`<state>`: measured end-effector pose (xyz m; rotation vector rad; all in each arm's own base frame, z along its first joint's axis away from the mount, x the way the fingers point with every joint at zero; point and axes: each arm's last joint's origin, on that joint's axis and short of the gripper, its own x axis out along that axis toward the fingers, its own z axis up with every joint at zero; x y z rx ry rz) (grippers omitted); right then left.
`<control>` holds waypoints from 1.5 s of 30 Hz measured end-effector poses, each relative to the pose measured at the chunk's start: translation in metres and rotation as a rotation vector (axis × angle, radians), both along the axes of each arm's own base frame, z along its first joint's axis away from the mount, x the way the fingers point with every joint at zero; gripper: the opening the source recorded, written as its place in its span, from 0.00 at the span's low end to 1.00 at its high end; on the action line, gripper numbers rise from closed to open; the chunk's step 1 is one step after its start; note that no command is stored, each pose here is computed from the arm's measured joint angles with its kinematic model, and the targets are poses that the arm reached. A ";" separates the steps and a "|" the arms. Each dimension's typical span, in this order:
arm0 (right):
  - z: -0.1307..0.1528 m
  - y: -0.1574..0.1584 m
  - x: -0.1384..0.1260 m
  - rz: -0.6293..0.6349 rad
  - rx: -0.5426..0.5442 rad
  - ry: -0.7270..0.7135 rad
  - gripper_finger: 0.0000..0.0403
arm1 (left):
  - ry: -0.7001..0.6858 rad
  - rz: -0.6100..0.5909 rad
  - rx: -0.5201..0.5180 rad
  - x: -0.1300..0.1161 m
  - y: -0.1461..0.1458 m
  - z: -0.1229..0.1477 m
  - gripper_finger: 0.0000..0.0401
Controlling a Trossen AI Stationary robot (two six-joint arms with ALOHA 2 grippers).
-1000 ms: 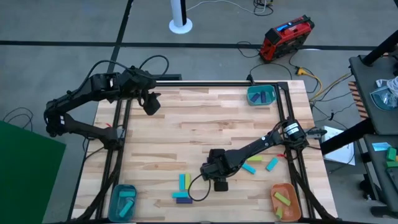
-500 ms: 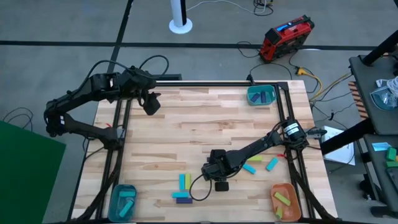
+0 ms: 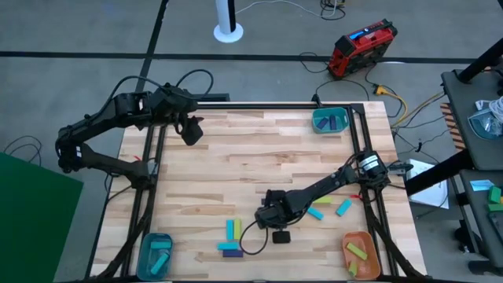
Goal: Sort blocks
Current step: Put the green block into the orange bin
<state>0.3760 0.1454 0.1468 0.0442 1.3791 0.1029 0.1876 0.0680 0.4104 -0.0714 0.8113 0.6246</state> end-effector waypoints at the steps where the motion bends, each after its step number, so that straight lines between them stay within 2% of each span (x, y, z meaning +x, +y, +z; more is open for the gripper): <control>1: 0.007 0.000 -0.001 0.001 0.011 -0.003 0.12 | -0.001 0.000 0.001 0.000 0.000 0.000 0.39; 7: 0.059 -0.003 -0.016 -0.001 0.038 -0.034 0.12 | -0.002 -0.002 0.003 0.000 0.000 0.000 0.39; 12: 0.096 0.002 -0.046 0.040 0.082 -0.003 0.12 | 0.008 -0.017 0.014 0.000 0.000 0.000 0.39; 19: 0.116 0.032 -0.104 0.064 0.077 0.087 0.12 | 0.005 -0.018 0.016 0.001 0.000 0.001 0.39; 23: 0.114 0.054 -0.138 0.000 0.094 0.119 0.12 | -0.013 -0.013 0.018 0.002 0.000 0.002 0.39; 29: 0.103 0.082 -0.198 0.064 0.061 0.183 0.12 | -0.078 -0.004 0.029 0.008 0.003 0.005 0.39; 35: 0.094 0.088 -0.248 0.089 0.029 0.220 0.12 | -0.133 0.034 0.005 0.010 0.003 0.007 0.39; 40: 0.086 0.079 -0.275 0.077 0.026 0.208 0.12 | -0.152 0.059 -0.016 0.010 0.003 0.007 0.39; 45: 0.077 0.069 -0.285 0.060 0.044 0.148 0.12 | -0.166 0.078 -0.032 0.010 0.003 0.007 0.39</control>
